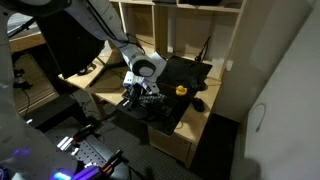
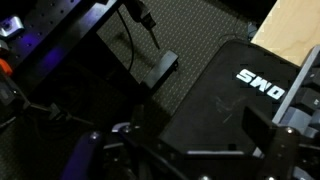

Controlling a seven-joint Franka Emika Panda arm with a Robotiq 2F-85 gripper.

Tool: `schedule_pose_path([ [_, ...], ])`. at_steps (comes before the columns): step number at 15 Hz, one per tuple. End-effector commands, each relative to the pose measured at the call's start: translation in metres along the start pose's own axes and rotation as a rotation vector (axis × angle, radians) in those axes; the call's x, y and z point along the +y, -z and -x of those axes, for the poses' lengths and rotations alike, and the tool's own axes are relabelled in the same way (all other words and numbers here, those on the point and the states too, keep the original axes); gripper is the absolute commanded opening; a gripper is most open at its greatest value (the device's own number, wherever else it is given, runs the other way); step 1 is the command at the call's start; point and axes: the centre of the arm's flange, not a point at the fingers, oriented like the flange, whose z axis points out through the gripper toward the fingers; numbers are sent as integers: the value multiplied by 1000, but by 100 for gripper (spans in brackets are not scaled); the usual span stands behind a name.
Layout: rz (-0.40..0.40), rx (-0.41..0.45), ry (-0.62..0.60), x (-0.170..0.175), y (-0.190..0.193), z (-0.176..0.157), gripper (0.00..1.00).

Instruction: Click some buttons on the keyboard

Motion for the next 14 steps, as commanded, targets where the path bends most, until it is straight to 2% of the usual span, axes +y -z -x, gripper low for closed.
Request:
schedule_pose_path([
  [1,-44,-7,-3,-3,3,-3,100],
  [5,-194,116,-55,-7,16,-10,100],
  [6,-201,116,-73,-8,17,-12,100],
  [7,-158,98,-53,-11,17,-12,100],
  [10,-161,100,-54,-11,18,-12,100],
  [11,-144,93,-79,41,43,31,100],
  [12,-84,67,-123,49,43,34,100],
  [14,-13,16,-205,73,51,48,100],
])
